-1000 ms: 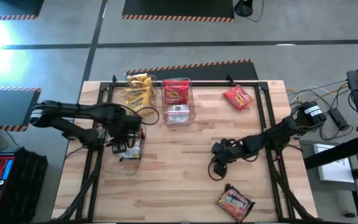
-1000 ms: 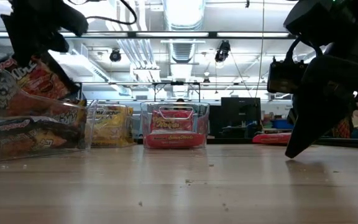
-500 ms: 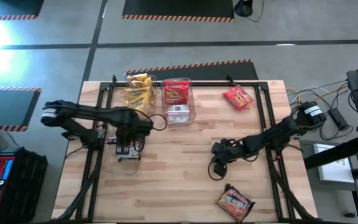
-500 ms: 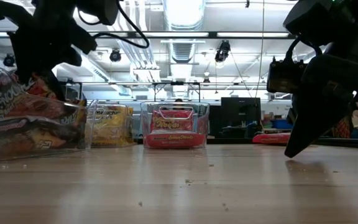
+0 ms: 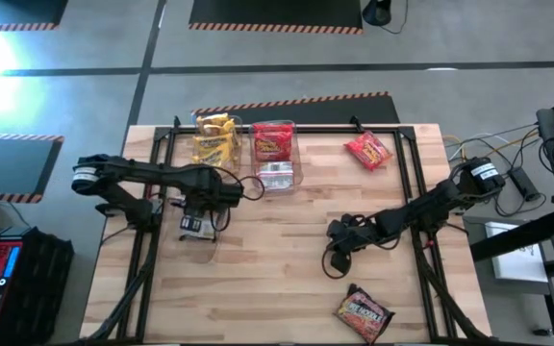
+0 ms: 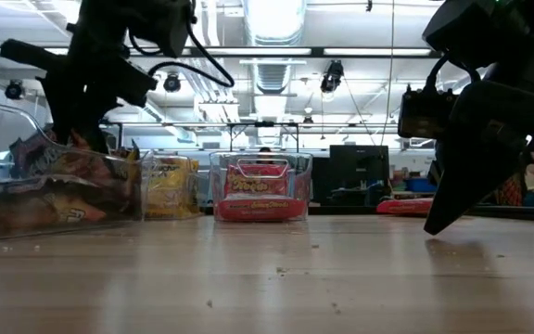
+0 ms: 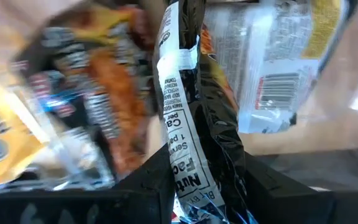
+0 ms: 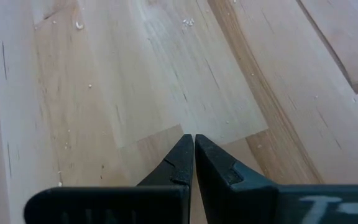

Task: Sort Maruchan noodles
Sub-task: Put the black noodle pack into the bottom transparent bin

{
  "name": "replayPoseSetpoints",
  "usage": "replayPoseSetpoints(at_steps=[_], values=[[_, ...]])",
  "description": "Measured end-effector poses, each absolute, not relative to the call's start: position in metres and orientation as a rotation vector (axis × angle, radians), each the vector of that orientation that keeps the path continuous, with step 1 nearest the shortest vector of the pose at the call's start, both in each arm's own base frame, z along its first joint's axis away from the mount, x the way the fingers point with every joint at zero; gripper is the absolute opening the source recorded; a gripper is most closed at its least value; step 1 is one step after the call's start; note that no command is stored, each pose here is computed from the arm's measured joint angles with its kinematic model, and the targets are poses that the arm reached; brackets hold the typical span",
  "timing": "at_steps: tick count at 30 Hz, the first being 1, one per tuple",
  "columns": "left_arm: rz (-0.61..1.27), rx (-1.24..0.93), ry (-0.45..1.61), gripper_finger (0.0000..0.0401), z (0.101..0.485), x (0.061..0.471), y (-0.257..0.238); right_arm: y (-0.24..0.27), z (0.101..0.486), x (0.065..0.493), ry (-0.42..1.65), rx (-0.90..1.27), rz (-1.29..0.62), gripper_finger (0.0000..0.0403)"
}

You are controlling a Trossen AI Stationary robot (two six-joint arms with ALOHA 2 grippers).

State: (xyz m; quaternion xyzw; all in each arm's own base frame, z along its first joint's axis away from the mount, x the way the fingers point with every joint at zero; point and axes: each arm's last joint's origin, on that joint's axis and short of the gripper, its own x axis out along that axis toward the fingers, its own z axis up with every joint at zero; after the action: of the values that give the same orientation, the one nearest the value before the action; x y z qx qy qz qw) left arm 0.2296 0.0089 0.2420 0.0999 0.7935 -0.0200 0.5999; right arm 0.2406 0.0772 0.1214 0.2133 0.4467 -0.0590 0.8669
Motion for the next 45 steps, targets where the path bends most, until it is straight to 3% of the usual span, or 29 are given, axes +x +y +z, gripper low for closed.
replayPoseSetpoints(at_steps=[10, 18, 33, 45], values=[[-0.195, 0.149, 1.845, 0.0096, 0.237, 0.232, 0.009, 0.077, 0.122, 0.241, 0.933, 0.447, -0.123, 0.0009], [-0.159, 0.191, 1.853, 0.0107, 0.233, 0.236, 0.011, 0.077, 0.122, 0.241, 0.933, 0.447, -0.123, 0.0009], [-0.069, 0.297, 1.868, 0.0191, 0.23, 0.24, 0.016, 0.077, 0.122, 0.241, 0.933, 0.447, -0.123, 0.0009], [0.032, 0.424, 1.858, 0.0197, 0.231, 0.242, 0.02, 0.077, 0.122, 0.241, 0.933, 0.447, -0.123, 0.0009]])
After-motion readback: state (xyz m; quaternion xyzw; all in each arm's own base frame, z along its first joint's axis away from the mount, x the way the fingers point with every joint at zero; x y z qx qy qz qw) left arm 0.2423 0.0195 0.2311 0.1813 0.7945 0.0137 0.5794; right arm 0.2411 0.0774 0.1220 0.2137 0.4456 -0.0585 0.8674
